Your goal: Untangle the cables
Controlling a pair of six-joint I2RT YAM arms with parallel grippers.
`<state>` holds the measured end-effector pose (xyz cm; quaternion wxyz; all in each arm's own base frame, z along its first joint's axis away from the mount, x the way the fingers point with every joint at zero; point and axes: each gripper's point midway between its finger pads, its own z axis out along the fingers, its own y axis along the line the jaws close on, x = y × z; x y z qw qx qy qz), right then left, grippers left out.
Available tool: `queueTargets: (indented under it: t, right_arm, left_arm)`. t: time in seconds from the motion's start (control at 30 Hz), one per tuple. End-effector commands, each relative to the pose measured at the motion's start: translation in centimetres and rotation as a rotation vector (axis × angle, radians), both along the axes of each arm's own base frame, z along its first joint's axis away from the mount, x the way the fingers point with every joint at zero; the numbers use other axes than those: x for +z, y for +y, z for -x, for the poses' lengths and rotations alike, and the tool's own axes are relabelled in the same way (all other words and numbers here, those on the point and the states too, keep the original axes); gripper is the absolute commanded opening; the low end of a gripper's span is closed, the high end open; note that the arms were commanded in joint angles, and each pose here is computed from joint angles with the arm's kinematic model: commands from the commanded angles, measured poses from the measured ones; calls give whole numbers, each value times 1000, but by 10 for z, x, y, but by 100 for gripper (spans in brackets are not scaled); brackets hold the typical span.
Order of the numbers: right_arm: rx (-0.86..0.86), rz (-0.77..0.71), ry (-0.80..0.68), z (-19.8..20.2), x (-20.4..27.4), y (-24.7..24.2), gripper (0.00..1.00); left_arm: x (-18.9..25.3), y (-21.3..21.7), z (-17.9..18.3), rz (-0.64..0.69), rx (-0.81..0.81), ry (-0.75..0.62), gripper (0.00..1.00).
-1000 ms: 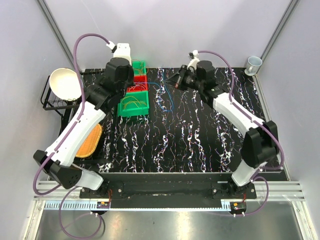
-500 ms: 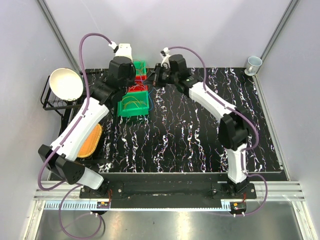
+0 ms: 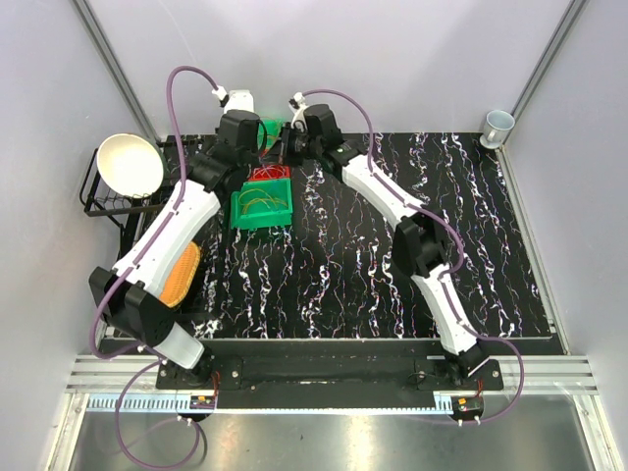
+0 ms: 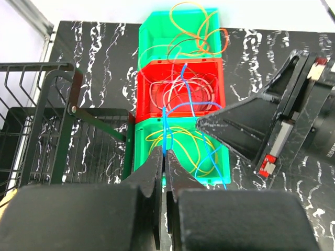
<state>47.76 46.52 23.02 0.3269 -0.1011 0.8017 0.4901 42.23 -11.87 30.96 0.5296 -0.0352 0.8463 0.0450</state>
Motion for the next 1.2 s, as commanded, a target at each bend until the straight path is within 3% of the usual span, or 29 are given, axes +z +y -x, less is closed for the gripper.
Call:
queueTargets:
  t: [0.0, 0.3, 0.73, 0.87, 1.17]
  right_arm:
    - [28, -17, -62, -1, 10, 20, 0]
    - [-12, 23, -161, -23, -19, 33, 0]
    - [-82, 38, -209, -46, -39, 34, 0]
    - [-163, 42, -221, -59, -35, 27, 0]
    - [-413, 130, -280, -86, -36, 6, 0]
  left_arm:
    - [-7, 5, -7, 1, 36, -3, 0]
    - [-52, 2, -8, -11, 10, 100, 0]
    - [-104, -10, 12, 108, -41, 261, 1]
    - [-115, -19, 22, 147, -81, 304, 1]
    - [-119, -12, 14, 104, -60, 306, 8]
